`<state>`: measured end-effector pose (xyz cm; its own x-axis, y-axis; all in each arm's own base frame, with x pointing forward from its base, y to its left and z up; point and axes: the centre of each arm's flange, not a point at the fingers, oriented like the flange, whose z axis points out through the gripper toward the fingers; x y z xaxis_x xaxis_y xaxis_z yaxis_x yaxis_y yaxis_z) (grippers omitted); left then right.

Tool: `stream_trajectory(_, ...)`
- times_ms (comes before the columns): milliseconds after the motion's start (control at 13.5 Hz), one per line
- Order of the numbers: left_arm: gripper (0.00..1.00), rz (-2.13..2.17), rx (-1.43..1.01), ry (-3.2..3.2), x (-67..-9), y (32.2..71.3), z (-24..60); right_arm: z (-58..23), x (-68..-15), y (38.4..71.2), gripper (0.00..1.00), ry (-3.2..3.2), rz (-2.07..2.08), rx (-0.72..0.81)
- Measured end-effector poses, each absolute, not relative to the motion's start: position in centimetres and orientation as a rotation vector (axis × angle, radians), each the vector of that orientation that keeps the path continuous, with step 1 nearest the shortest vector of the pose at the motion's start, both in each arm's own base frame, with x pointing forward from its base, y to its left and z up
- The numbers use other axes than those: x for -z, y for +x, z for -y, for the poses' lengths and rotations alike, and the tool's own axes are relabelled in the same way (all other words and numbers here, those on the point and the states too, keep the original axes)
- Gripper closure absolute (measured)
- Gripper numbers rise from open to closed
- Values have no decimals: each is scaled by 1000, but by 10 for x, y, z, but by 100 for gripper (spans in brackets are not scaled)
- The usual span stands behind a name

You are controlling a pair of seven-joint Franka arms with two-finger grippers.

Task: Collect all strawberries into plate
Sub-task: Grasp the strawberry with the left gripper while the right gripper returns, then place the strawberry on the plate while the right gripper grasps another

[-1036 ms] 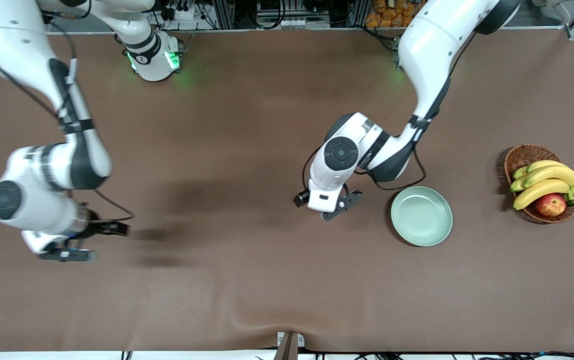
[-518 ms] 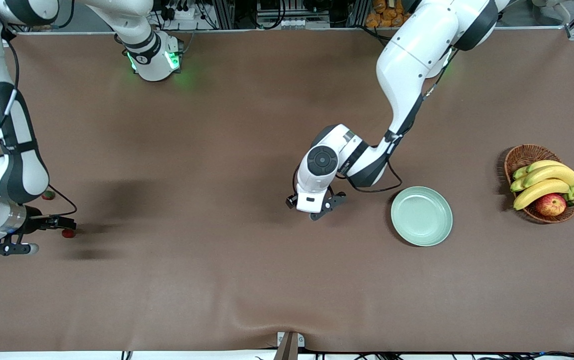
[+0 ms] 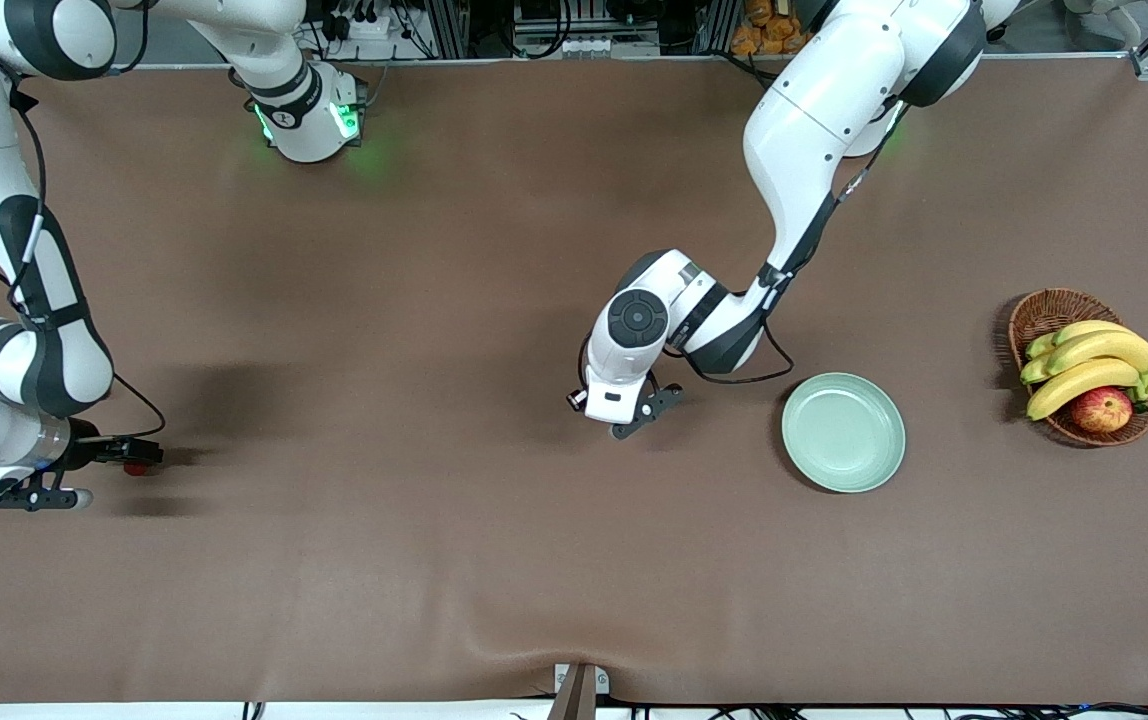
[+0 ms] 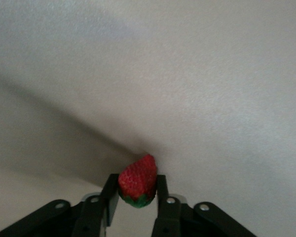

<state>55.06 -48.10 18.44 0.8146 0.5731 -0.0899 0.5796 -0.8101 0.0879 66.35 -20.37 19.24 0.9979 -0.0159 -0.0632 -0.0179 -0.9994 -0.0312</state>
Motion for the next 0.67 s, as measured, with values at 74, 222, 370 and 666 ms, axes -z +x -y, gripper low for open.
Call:
stream_trajectory(74,68,-921,70,2884,-188,556,478,203,-189,663,0,-3106,-23,-103)
stream_trajectory(222,68,-963,64,2890,-202,571,461,201,-185,663,0,-3102,-18,-108)
stream_trajectory(370,68,-1041,87,2921,-230,588,426,199,-187,665,0,-3106,4,-100)
stream_trajectory(666,68,-1074,91,2982,-277,618,297,199,-190,669,0,-3122,63,-84)
